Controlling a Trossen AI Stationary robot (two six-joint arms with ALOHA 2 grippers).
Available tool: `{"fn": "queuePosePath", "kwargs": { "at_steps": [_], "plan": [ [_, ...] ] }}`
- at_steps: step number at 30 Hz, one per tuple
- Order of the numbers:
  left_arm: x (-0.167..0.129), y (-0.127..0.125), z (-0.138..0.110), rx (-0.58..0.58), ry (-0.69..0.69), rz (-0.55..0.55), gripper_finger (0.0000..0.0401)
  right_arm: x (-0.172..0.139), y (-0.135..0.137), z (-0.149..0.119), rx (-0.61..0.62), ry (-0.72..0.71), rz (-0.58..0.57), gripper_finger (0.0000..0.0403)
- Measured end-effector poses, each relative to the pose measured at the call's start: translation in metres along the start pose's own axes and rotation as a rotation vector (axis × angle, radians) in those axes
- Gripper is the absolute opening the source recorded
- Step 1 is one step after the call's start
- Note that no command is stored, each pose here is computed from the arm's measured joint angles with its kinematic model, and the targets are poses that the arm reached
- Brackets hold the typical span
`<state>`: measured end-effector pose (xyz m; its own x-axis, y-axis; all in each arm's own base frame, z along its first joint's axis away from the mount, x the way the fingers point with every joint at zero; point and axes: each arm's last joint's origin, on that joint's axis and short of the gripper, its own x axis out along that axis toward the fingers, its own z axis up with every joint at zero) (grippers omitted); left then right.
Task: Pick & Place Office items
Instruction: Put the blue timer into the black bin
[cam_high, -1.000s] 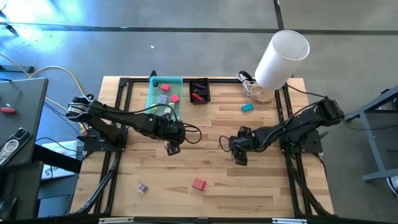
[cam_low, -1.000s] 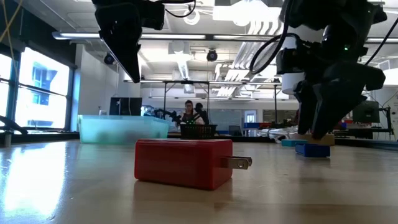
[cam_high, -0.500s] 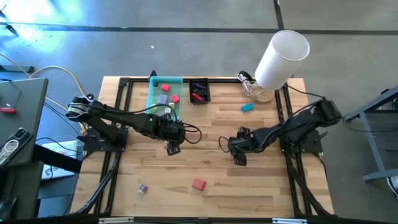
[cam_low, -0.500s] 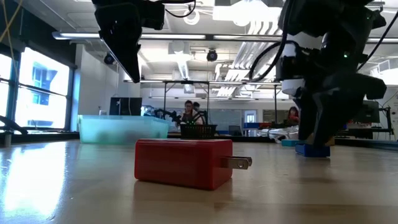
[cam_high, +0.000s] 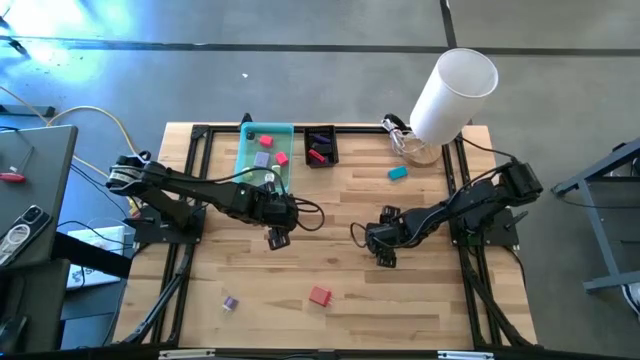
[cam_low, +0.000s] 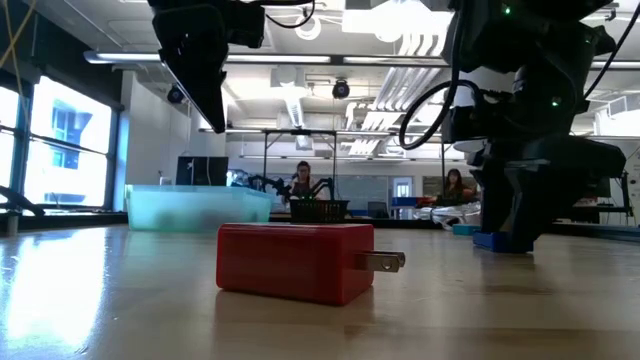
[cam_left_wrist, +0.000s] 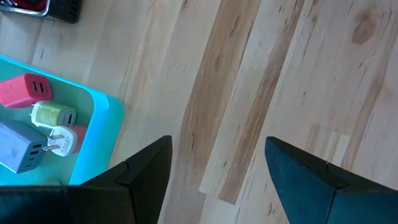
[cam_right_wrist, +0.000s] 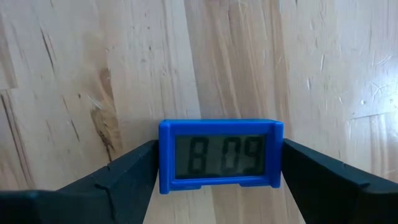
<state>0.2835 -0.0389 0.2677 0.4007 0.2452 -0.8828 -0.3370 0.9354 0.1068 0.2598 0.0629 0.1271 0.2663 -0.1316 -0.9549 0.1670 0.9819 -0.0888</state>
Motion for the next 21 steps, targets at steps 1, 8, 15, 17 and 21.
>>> {"fn": "queuePosePath", "kwargs": {
  "at_steps": [1,8,15,17,21],
  "plan": [
    [0.0000,-0.0001,0.0000,0.000,0.000,0.000,0.0249,0.0001,0.0000,0.0000,0.000,0.000,0.000,0.0314],
    [0.0000,0.0000,0.0000,0.000,0.000,0.000,0.0249,0.0007,-0.0001,-0.0003,-0.030,0.000,-0.003,0.0291],
    [0.0000,0.0000,0.0000,0.006,0.000,0.001,0.0249,0.0009,0.0001,-0.0005,-0.027,0.000,-0.007,0.0269],
    [0.0000,0.0000,0.0000,0.011,0.000,0.001,0.0249,0.0011,0.0003,-0.0001,-0.022,-0.006,-0.005,0.0269],
    [0.0000,0.0000,0.0000,0.011,0.000,0.001,0.0249,-0.0004,0.0021,0.0038,-0.021,-0.022,-0.003,0.0276]
  ]
}}
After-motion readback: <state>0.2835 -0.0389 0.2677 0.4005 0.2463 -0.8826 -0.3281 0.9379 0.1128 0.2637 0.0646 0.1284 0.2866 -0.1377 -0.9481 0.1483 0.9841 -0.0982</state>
